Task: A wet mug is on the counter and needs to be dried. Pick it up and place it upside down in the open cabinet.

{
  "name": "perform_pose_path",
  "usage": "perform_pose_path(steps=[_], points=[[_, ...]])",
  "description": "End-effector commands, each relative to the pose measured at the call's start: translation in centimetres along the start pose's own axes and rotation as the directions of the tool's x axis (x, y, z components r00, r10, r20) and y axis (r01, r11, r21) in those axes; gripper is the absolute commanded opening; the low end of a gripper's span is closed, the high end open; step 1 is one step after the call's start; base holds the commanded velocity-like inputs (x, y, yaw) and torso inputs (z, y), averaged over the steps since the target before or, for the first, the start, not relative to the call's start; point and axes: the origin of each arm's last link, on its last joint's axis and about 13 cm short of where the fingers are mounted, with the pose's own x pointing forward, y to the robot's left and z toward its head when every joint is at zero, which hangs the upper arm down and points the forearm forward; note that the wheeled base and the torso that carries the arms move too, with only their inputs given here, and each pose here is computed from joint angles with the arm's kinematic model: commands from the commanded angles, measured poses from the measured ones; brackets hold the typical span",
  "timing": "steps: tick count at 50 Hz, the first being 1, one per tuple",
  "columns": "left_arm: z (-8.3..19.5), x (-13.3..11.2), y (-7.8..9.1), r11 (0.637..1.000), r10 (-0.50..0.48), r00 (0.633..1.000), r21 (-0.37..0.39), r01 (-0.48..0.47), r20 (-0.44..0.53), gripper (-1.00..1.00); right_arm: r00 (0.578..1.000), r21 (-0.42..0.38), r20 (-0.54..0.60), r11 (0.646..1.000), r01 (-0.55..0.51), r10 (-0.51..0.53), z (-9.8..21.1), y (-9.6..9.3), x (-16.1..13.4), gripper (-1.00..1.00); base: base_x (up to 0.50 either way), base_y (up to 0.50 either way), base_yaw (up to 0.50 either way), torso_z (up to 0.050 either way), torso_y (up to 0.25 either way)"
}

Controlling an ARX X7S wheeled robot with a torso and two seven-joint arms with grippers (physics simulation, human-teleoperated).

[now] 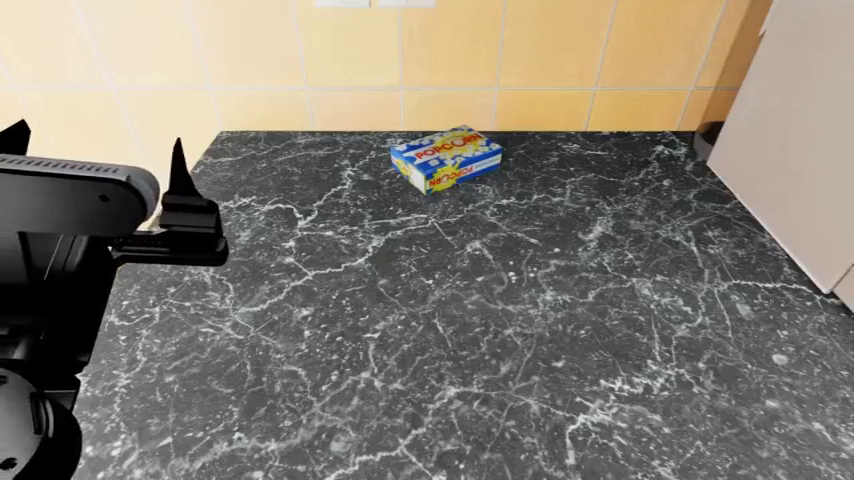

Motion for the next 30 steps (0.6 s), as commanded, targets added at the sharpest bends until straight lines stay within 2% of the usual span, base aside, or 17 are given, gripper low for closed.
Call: perform_pose_path(steps=[1,15,30], points=[[-0.2,0.2,-0.2,1.0,-0.004,1.0,-0.001,0.004,-0.007,1.0,0.999,0.021,-0.022,0.999,-0.041,0.042,-0.5,1.2,0.9,-1.0,0.0,0.0,0.0,0.0,0.0],[0.2,0.3,-0.6,1.0,-0.026,1.0,-0.017,0.026,-0.002,1.0,0.997,0.003,-0.036,0.998,-0.066,0.066,-1.0,2.4,1.6,-1.0,0.0,0.0,0.0,0.0,0.001],[-0.2,0.5,-0.8,0.999,-0.041,0.999,-0.026,0.041,-0.017,1.0,0.997,0.011,-0.078,1.0,-0.017,0.018,-2.4,1.8,3.3,-1.0,0.0,0.0,0.0,0.0,0.001]])
